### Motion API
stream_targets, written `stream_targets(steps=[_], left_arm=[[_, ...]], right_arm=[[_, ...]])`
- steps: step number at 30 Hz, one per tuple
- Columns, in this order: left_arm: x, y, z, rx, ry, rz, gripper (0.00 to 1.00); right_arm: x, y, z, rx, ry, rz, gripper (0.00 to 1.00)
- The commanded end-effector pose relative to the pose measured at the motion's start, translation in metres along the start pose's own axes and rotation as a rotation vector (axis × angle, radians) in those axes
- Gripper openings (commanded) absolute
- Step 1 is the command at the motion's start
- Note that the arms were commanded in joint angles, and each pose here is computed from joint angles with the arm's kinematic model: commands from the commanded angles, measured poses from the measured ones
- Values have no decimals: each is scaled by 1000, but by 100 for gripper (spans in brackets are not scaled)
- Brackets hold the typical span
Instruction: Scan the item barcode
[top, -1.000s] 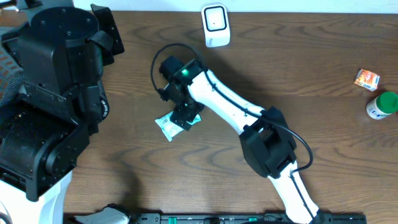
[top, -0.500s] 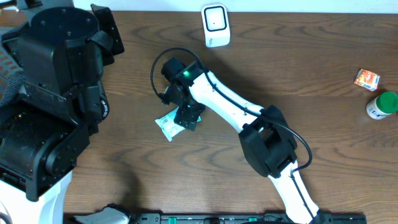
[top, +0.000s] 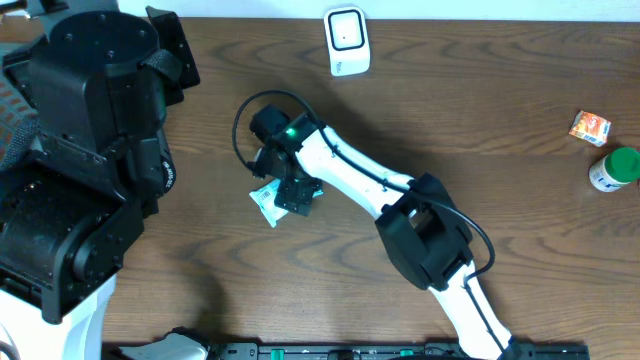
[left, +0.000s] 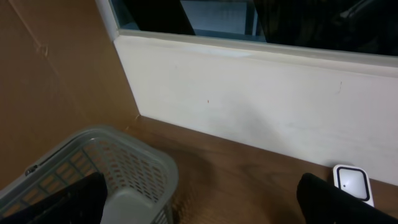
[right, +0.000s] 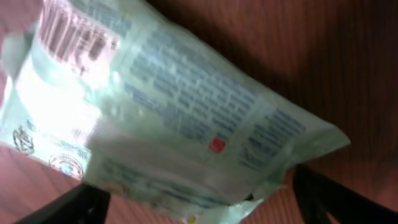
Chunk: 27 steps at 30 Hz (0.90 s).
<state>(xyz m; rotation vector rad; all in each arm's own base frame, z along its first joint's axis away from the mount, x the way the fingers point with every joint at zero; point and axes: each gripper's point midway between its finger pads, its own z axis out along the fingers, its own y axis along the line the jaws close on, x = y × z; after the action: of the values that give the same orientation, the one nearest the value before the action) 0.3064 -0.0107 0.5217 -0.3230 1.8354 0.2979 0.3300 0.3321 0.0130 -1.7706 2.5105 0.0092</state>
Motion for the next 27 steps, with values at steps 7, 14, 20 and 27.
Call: stream_targets(steps=[7, 14, 20, 27], left_arm=[[-3, 6, -3, -9, -9, -23, 98], [-3, 6, -3, -9, -9, -23, 98], [-3, 6, -3, -9, -9, -23, 98], [-3, 6, -3, -9, -9, -23, 98]], right_arm=[[1, 8, 23, 53, 15, -47, 16], [3, 5, 5, 69, 10, 33, 1], [-3, 21, -44, -50, -103, 77, 1], [4, 45, -100, -249, -202, 152, 1]])
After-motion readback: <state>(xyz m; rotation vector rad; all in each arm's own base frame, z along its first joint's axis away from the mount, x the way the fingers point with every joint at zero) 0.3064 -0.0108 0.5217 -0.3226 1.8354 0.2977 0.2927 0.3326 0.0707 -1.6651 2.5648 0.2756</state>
